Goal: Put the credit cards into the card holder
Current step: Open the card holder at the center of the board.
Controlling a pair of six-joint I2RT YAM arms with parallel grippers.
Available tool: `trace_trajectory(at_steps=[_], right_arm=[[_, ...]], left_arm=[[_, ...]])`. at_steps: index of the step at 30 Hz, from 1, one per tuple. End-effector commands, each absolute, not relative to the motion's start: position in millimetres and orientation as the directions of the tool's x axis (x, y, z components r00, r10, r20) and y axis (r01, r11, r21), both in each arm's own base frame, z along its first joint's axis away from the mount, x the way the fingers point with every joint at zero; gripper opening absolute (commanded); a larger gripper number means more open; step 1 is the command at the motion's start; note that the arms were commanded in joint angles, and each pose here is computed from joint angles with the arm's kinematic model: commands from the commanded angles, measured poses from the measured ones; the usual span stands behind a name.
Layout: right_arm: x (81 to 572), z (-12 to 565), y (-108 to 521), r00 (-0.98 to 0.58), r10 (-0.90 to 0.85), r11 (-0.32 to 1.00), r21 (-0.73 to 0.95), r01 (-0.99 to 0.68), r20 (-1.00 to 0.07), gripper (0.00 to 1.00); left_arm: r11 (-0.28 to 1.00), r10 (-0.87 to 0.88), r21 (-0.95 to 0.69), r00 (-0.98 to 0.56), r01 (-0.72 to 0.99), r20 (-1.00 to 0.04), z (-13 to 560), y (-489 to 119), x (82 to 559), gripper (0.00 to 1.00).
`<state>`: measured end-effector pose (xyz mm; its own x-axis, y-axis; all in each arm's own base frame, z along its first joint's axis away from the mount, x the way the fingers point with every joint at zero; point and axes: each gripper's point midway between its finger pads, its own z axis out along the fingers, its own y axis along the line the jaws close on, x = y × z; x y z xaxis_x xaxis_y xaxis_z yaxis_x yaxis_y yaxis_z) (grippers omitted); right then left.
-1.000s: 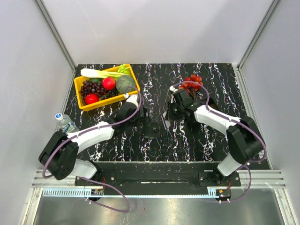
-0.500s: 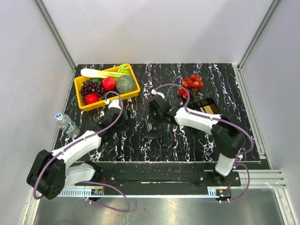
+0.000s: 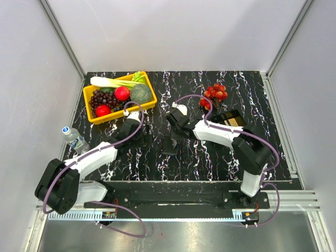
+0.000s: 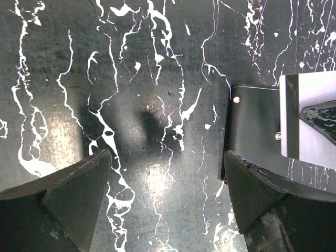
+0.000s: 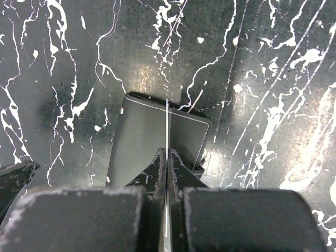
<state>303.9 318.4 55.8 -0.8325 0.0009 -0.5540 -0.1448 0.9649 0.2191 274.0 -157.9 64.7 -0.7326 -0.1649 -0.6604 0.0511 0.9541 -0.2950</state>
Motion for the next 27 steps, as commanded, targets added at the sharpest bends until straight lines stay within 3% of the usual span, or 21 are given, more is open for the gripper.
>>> trace_trajectory(at_steps=[1,17,27], right_arm=[[309.3,84.0,304.6,-0.785,0.023,0.970,0.205,-0.133,-0.619,0.00],[297.7,69.9,274.6,-0.803,0.105,0.959,0.274,-0.075,-0.586,0.00],[300.5,52.7,282.8,-0.842,0.264,0.874,0.486,0.001,-0.472,0.00]], left_arm=[[0.944,-0.124,-0.305,-0.726,0.123,-0.676,77.0,-173.7,287.9,0.91],[0.940,-0.032,-0.278,-0.763,0.196,-0.646,60.9,-203.8,287.4,0.76],[0.883,-0.014,-0.379,-0.791,0.277,-0.612,53.3,-239.5,288.8,0.67]])
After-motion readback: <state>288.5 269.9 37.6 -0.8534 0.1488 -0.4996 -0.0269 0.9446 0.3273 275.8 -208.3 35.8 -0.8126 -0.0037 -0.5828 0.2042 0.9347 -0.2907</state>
